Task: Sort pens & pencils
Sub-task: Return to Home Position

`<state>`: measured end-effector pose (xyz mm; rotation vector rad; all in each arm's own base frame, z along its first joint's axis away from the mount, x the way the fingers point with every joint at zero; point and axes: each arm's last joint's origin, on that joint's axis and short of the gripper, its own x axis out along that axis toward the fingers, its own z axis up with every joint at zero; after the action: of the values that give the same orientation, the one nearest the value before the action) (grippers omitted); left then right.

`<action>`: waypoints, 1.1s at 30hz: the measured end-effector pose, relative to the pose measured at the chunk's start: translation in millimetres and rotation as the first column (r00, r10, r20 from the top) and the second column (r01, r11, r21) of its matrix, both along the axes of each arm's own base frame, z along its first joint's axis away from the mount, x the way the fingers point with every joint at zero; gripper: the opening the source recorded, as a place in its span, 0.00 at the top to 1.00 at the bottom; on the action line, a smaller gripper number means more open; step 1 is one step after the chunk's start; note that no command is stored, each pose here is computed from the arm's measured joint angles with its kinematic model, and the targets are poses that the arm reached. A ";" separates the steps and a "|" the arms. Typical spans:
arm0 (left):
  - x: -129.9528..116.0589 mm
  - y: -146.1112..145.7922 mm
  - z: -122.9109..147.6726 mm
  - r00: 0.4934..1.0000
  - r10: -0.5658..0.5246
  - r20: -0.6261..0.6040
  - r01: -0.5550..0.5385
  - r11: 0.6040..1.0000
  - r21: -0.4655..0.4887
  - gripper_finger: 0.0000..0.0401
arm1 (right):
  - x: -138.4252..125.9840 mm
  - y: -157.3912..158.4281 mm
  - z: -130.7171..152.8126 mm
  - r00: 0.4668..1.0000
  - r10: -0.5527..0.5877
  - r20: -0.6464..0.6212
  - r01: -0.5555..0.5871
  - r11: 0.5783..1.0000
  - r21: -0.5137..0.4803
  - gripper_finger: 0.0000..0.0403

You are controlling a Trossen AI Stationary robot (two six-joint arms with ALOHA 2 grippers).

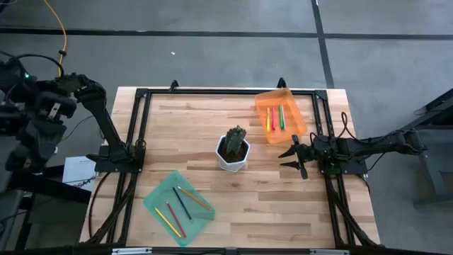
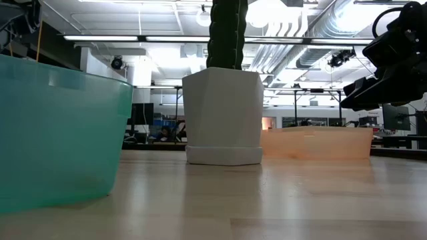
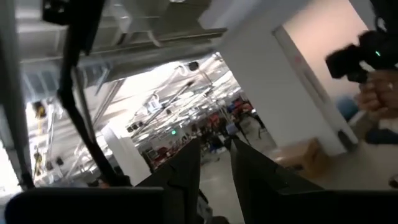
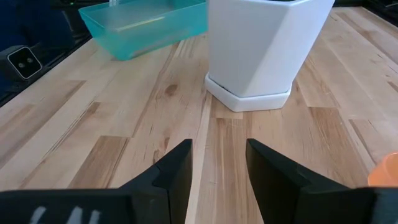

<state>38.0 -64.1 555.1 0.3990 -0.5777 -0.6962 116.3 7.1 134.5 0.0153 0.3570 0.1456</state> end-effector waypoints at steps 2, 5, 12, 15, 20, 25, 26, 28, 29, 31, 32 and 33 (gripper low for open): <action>-1.4 2.0 -1.8 1.000 -0.009 0.007 0.008 1.000 0.027 0.80 | 0.0 0.0 0.0 1.000 0.000 0.000 0.000 1.000 0.000 0.65; -4.5 7.2 -4.2 0.998 -0.049 -0.026 0.049 0.999 0.020 0.80 | 0.0 0.0 0.0 1.000 0.000 0.000 0.000 1.000 0.000 0.65; -18.0 32.1 -8.1 0.989 -0.137 -0.050 0.137 0.991 -0.007 0.80 | 0.0 0.0 0.0 1.000 0.000 0.000 0.000 1.000 0.000 0.65; -17.8 31.2 -10.7 0.989 -0.140 -0.054 0.141 0.990 0.025 0.80 | 0.0 0.0 0.0 1.000 0.000 0.000 0.000 1.000 0.000 0.65; -17.8 33.3 -20.5 0.989 -0.100 -0.111 0.111 0.988 0.103 0.80 | 0.0 0.0 0.0 1.000 0.000 0.000 0.000 1.000 0.000 0.65; -17.5 36.2 -26.4 0.988 -0.048 -0.149 0.069 0.987 0.143 0.80 | 0.0 0.0 0.0 1.000 0.000 0.000 0.000 1.000 0.000 0.65; -17.4 35.8 -24.8 0.989 -0.051 -0.141 0.069 0.989 0.130 0.80 | 0.0 0.0 0.0 1.000 0.000 0.000 0.000 1.000 0.000 0.65; -17.6 36.2 -24.1 0.989 -0.051 -0.135 0.068 0.990 0.125 0.80 | 0.0 0.0 0.0 1.000 0.000 0.000 0.000 1.000 0.000 0.65; -17.8 36.6 -24.1 0.989 -0.052 -0.137 0.069 0.990 0.122 0.80 | 0.0 0.0 0.0 1.000 0.000 0.000 0.000 1.000 0.000 0.65; -17.9 37.0 -25.2 0.985 -0.056 -0.160 0.076 0.990 0.116 0.80 | 0.0 0.0 0.0 1.000 0.000 0.000 0.000 1.000 0.000 0.65; -17.7 36.5 -27.1 0.981 -0.058 -0.184 0.081 0.989 0.120 0.80 | 0.0 0.0 0.0 1.000 0.000 0.000 0.000 1.000 0.000 0.65; -17.3 35.7 -29.4 0.976 -0.060 -0.211 0.088 0.988 0.125 0.80 | 0.0 0.0 0.0 1.000 0.000 0.000 0.000 1.000 0.000 0.65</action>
<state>20.7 -28.4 525.7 0.4255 -0.3506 -0.8398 116.3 7.1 134.5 0.0154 0.3573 0.1460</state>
